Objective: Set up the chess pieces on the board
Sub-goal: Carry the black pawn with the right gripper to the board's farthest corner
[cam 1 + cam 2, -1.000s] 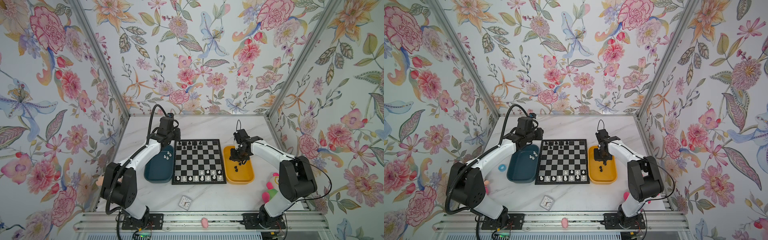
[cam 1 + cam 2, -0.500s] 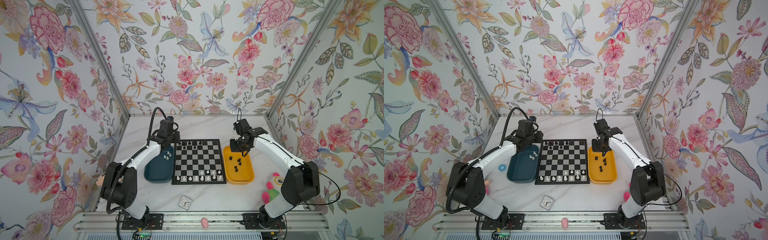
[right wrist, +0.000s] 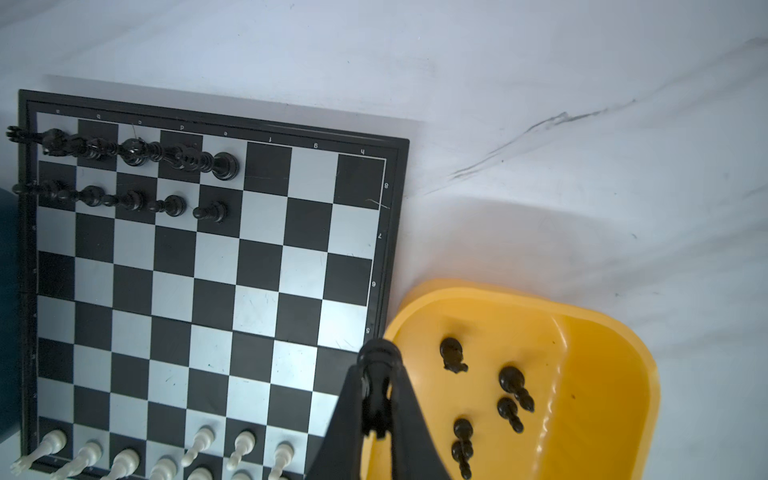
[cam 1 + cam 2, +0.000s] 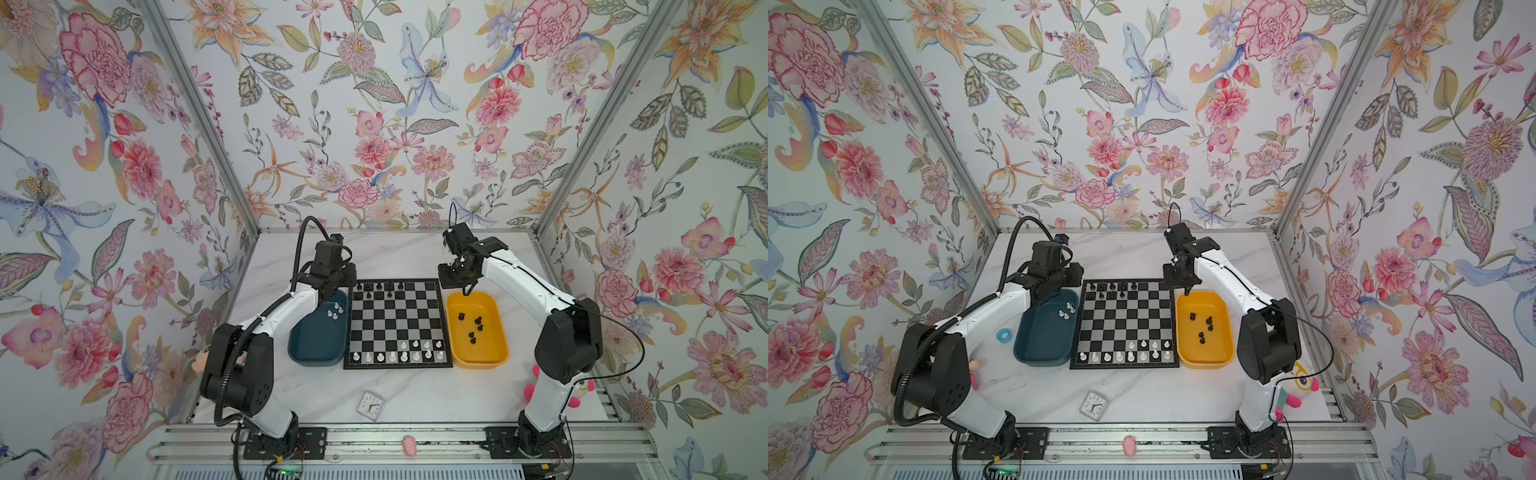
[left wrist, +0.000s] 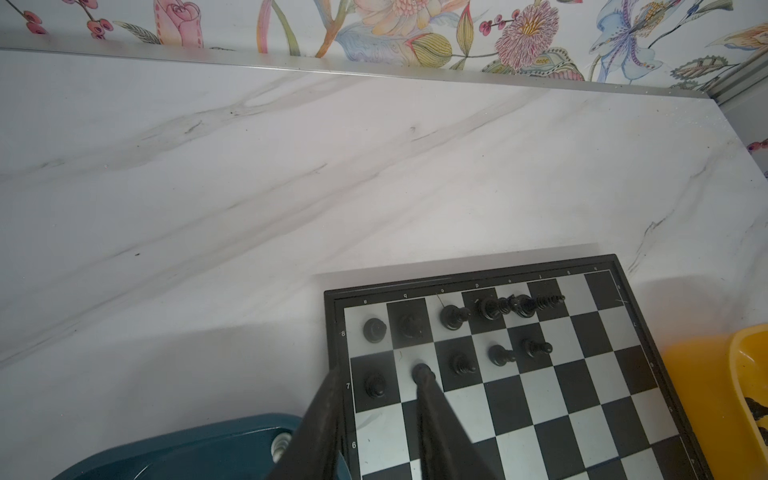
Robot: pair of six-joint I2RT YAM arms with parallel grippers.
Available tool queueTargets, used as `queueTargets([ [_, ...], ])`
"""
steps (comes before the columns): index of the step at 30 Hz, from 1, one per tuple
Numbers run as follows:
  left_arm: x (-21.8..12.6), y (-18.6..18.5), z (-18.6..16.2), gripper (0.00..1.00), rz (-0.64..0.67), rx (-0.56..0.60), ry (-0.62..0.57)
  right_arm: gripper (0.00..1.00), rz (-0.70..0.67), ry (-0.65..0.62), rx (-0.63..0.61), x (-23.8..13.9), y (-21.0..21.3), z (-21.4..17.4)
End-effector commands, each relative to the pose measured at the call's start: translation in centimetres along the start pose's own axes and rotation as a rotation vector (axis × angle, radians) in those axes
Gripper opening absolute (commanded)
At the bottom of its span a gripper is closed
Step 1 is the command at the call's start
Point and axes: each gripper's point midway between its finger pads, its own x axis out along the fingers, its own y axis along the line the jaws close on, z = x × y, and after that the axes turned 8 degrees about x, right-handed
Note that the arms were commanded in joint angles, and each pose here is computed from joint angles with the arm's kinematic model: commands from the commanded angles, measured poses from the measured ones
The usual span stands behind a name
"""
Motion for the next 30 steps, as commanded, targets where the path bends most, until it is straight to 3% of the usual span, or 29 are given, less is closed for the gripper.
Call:
queueTargets([
  [1,-0.7,0.3,0.3,0.33,-0.008,-0.005,-0.02,0.07,0.013,0.023,-0.046,1.2,1.5,0.5],
  [15,-0.6,0.8,0.2,0.33,-0.001,-0.012,-0.013,0.06,0.017,0.057,-0.061,7.4,2.5,2.5],
  [30,-0.6,1.1,0.4,0.33,0.01,-0.014,-0.006,0.07,-0.017,0.073,-0.035,10.3,1.1,3.0],
])
